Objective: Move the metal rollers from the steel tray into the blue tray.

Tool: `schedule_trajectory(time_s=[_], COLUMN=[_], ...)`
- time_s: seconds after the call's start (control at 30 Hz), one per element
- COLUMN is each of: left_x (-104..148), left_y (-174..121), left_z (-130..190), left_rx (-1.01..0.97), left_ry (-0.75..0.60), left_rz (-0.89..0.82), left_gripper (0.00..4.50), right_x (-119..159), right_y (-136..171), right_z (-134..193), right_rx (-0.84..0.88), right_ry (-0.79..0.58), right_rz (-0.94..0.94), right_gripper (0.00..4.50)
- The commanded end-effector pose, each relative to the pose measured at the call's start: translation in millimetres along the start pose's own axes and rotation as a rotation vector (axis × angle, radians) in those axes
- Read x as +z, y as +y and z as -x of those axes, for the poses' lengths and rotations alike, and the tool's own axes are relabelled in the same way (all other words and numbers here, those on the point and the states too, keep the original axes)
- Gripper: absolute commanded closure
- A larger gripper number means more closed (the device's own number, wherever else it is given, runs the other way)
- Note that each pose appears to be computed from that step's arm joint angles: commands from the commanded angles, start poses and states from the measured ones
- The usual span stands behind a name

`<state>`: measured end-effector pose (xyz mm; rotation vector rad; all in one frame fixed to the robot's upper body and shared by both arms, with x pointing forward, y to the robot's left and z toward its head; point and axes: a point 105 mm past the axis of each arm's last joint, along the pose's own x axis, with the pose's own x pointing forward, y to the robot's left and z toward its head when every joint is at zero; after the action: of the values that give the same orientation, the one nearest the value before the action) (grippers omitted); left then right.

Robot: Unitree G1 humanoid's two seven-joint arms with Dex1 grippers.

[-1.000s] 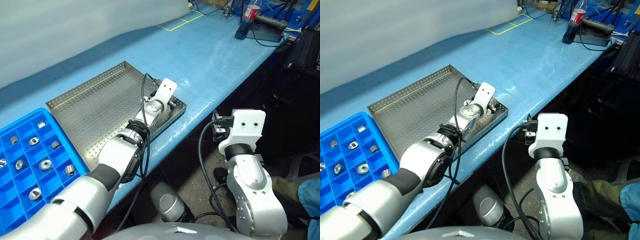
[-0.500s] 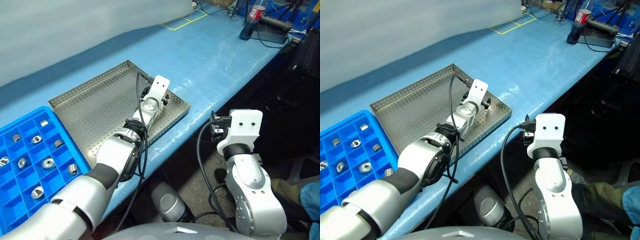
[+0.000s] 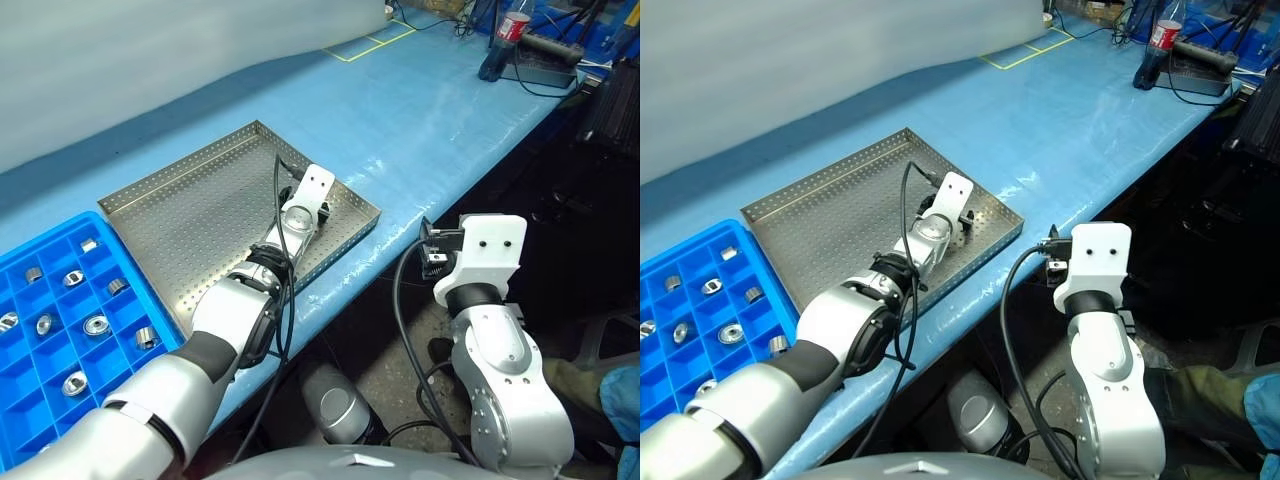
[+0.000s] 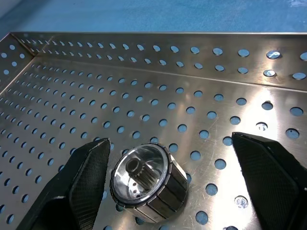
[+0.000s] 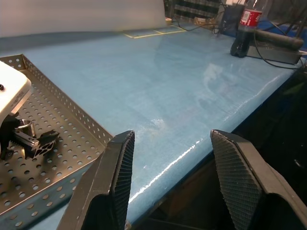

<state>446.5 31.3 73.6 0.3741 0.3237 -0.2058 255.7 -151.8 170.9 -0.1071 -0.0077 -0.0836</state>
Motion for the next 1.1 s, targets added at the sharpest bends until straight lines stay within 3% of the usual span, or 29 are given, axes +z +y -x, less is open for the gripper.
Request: schedule_trajectory(time_s=[0.03,0.2,0.7,0.83,0.87,0.97,1.1], left_x=[-11,-13,8,9,11,27,57], left_y=[0,-6,10,10,13,21,40], left_z=[0,1,-1,-1,-1,0,3], left_rx=[-0.005,-0.050,-0.050,-0.070,-0.064,-0.084,-0.118], left_ry=[0.039,0.053,-0.033,-0.054,-0.060,-0.113,-0.224], left_rz=[0.010,0.021,0.147,0.168,0.179,0.268,0.445], left_gripper=[0.47,1.94,1.94,2.78,2.78,2.78,2.78], right_x=[8,8,0,0,0,-3,-23], right_y=[-2,-2,15,18,19,24,50], right_z=[1,0,-10,-13,-14,-16,-14], right_rx=[-0.005,-0.008,0.088,0.102,0.106,0.139,0.307], right_ry=[-0.032,-0.031,-0.012,-0.016,-0.016,-0.006,0.074], right_rz=[-0.010,-0.013,-0.002,-0.001,0.001,-0.001,-0.044], right_gripper=[1.80,1.80,1.80,1.80,1.80,1.80,1.80])
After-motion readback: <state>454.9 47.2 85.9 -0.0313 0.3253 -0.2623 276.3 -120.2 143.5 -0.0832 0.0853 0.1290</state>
